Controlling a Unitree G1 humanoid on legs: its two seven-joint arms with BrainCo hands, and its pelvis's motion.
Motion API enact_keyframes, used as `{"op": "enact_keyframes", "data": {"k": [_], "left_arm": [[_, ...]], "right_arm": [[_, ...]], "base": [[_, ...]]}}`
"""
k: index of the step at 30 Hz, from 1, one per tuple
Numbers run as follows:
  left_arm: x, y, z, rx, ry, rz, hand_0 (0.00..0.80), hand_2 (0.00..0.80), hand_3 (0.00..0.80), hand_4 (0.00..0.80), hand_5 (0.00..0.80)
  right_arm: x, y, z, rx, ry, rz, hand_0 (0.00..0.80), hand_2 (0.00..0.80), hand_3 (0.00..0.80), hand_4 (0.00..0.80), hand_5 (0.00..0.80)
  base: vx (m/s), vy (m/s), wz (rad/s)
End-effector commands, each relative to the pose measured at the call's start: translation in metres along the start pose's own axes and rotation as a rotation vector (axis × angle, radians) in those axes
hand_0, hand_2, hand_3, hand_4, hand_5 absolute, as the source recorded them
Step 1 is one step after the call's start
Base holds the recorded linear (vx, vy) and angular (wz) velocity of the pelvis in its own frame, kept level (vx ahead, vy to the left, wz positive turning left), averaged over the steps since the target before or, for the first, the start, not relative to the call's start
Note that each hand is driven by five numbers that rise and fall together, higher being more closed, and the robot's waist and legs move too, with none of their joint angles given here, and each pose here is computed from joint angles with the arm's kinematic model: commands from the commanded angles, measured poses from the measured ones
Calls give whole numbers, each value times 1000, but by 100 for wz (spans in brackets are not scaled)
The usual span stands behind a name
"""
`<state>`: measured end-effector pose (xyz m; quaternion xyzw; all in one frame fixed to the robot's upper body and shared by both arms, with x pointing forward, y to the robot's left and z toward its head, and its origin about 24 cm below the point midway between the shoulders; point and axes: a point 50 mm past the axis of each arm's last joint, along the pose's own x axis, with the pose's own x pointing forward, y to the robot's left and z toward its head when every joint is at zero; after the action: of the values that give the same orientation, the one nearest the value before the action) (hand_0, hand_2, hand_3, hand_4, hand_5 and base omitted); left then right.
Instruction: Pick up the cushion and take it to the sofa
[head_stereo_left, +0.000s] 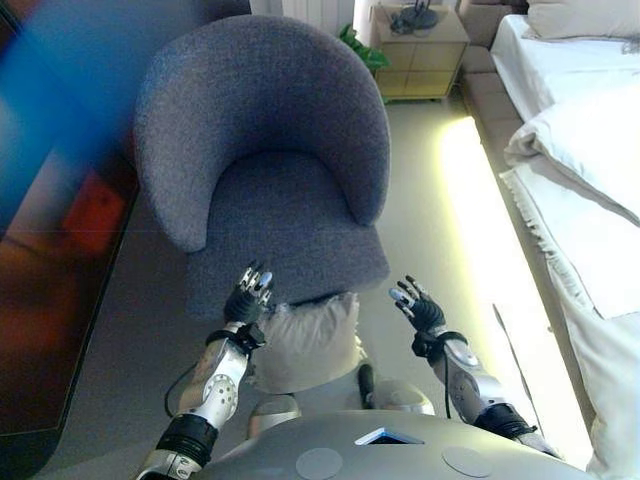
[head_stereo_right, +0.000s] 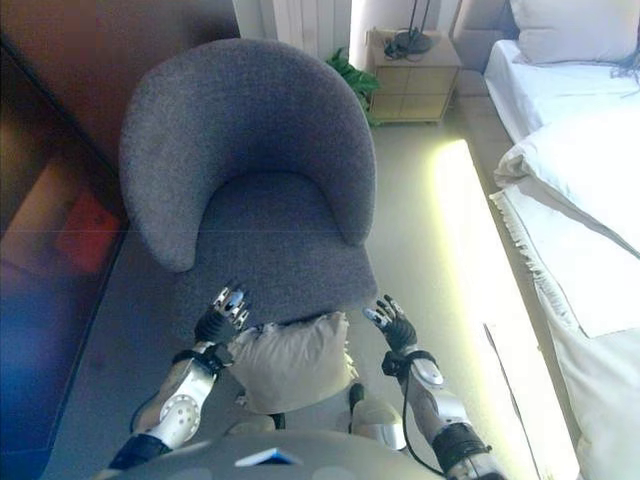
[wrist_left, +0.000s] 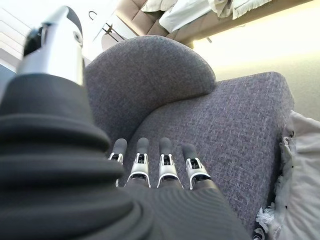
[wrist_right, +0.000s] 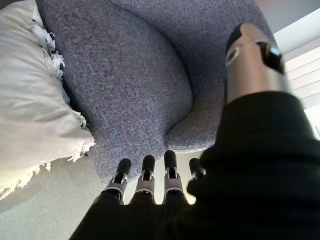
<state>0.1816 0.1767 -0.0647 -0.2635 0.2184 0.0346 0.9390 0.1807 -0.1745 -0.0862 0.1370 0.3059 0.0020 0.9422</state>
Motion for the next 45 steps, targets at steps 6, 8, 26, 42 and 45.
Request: {"op": "enact_keyframes", "data": {"k": [6, 8, 26, 42, 45], "left_arm": [[4, 2, 28, 86, -142, -1, 0, 0, 0, 0, 0], [6, -1, 28, 86, -136, -19, 0, 0, 0, 0, 0], [5, -63, 7, -813, -119, -736, 0, 0, 0, 0, 0], [-2, -54, 0, -810, -97, -744, 0, 0, 0, 0, 0], [-3, -54, -2, -801, -89, -743, 0, 0, 0, 0, 0]], "right_arm": [[6, 13, 34, -60, -144, 79, 0, 0, 0, 0, 0], [6, 14, 36, -63, -167, 87, 0, 0, 0, 0, 0], [-1, 78, 67, 876, -368, 854, 0, 0, 0, 0, 0], [-8, 71, 45, 794, -311, 820, 0, 0, 0, 0, 0], [-8, 73, 45, 780, -309, 821, 0, 0, 0, 0, 0]], "base": [[-13, 30, 22], [-8, 105, 5], [-16, 32, 10], [2, -5, -2], [0, 0, 0]]}}
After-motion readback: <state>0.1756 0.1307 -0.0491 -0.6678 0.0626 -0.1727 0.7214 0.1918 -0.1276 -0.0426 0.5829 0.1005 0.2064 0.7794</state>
